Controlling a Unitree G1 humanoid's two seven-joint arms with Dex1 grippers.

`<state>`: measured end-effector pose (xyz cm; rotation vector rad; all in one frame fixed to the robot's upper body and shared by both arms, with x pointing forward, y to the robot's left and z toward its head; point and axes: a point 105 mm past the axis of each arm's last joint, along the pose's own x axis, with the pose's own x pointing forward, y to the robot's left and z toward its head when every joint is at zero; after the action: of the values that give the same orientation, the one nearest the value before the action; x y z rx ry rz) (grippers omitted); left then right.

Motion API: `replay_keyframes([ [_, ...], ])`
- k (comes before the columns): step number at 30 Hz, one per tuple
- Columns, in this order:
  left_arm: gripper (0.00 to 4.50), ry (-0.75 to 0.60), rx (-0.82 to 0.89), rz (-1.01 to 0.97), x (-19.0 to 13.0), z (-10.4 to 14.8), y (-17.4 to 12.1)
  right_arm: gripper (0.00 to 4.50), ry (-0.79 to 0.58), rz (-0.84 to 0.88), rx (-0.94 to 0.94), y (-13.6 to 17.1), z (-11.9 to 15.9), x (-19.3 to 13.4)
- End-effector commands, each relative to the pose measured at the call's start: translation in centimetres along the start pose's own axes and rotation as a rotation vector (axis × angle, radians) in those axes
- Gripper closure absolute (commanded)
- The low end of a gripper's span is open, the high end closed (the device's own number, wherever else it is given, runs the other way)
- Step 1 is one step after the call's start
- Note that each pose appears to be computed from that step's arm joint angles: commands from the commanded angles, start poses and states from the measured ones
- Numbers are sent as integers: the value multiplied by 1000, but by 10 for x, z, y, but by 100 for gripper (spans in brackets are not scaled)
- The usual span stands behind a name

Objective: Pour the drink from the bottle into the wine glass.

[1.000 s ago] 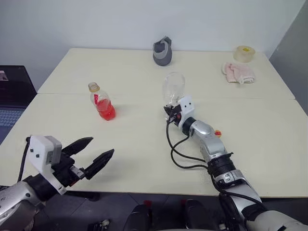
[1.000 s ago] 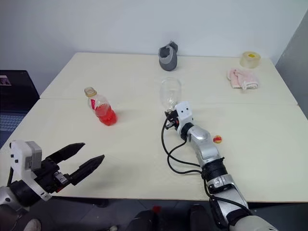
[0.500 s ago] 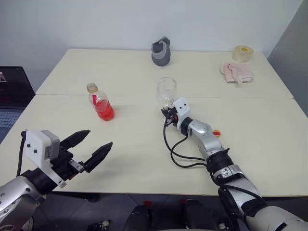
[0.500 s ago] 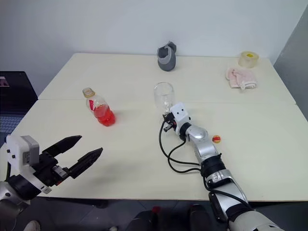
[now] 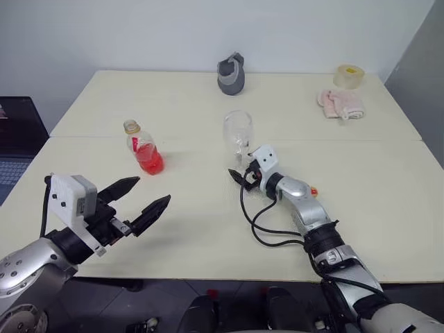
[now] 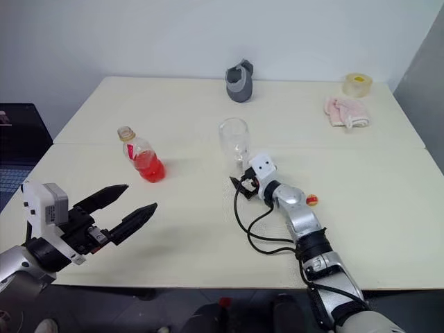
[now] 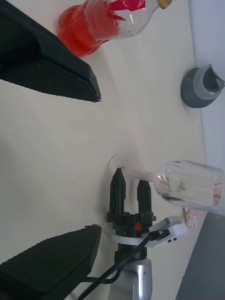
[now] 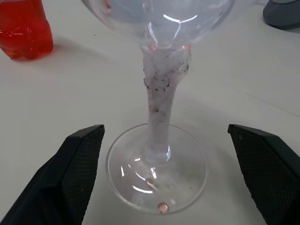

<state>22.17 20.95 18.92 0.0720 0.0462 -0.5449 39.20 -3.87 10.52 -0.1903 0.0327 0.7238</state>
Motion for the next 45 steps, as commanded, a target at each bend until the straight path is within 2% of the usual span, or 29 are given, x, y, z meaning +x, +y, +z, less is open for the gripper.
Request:
replay_keyframes([
  [1,0,-25,22,74,1,4,12,4,-60,-3,0,-9,24,-24],
  [8,0,-27,6,172,8,-12,18,4,-32,91,36,6,37,-90],
  [14,0,11,-3,317,14,-42,42,4,-146,314,31,32,59,-121],
  [22,0,-56,76,429,44,-42,73,4,-230,435,3,46,86,-120],
  [27,0,-72,72,438,59,-48,80,4,-233,435,-5,46,87,-116],
  [34,0,-107,89,463,70,-41,96,4,-238,425,-5,46,88,-117],
  [45,0,-123,92,414,97,-46,112,4,-238,436,1,49,88,-120],
])
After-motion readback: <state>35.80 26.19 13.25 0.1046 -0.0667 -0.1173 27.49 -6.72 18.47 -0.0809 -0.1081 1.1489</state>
